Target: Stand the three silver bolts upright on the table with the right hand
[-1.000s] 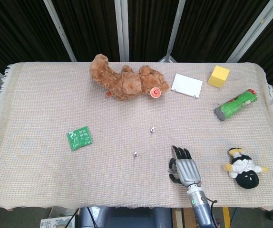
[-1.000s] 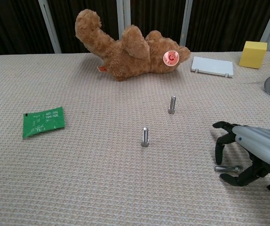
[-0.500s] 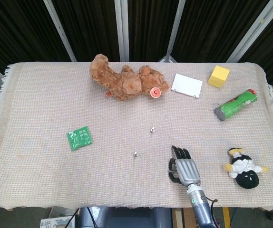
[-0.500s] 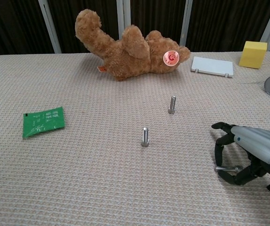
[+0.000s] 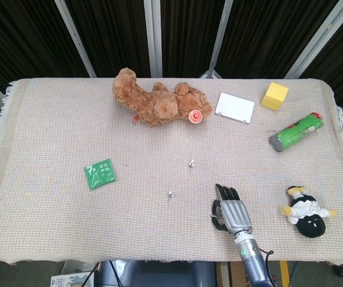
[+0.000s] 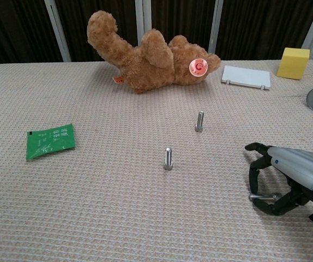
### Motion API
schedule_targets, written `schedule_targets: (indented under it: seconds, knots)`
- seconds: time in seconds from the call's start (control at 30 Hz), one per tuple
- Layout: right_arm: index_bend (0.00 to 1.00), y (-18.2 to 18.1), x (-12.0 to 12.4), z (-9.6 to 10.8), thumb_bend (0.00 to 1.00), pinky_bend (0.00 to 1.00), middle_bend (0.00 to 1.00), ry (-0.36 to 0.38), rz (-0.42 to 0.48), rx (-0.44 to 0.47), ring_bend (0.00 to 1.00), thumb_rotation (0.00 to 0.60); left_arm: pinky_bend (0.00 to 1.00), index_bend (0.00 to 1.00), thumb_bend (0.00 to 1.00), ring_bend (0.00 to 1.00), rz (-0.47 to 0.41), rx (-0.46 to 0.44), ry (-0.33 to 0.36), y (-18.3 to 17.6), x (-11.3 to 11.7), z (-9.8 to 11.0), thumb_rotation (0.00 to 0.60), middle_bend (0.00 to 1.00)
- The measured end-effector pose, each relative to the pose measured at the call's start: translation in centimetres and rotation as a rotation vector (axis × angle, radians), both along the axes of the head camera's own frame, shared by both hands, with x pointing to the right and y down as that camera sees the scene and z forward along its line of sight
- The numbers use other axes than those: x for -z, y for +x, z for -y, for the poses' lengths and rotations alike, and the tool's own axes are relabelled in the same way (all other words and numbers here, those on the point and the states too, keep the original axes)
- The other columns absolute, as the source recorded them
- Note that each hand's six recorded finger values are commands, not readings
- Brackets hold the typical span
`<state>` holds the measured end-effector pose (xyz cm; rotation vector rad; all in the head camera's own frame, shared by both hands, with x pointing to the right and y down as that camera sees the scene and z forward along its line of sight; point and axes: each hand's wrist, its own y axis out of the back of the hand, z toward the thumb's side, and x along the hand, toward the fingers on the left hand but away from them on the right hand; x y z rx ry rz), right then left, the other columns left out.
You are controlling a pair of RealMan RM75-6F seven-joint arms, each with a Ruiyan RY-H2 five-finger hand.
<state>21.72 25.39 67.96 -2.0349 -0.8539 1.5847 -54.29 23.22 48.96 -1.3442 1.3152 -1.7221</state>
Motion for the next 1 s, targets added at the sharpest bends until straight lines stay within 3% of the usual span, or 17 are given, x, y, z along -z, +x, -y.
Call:
schedule_targets:
  seconds: [1.0]
  knots:
    - [0.63,-0.67,0.93,0.64,0.39,0.04,0.00,-0.027,0.069,-0.023,0.00,0.600,0.06,0.03,0.08,0.00,-0.003,0.002,0.003,0.01,0.09,0.01,0.600,0.03]
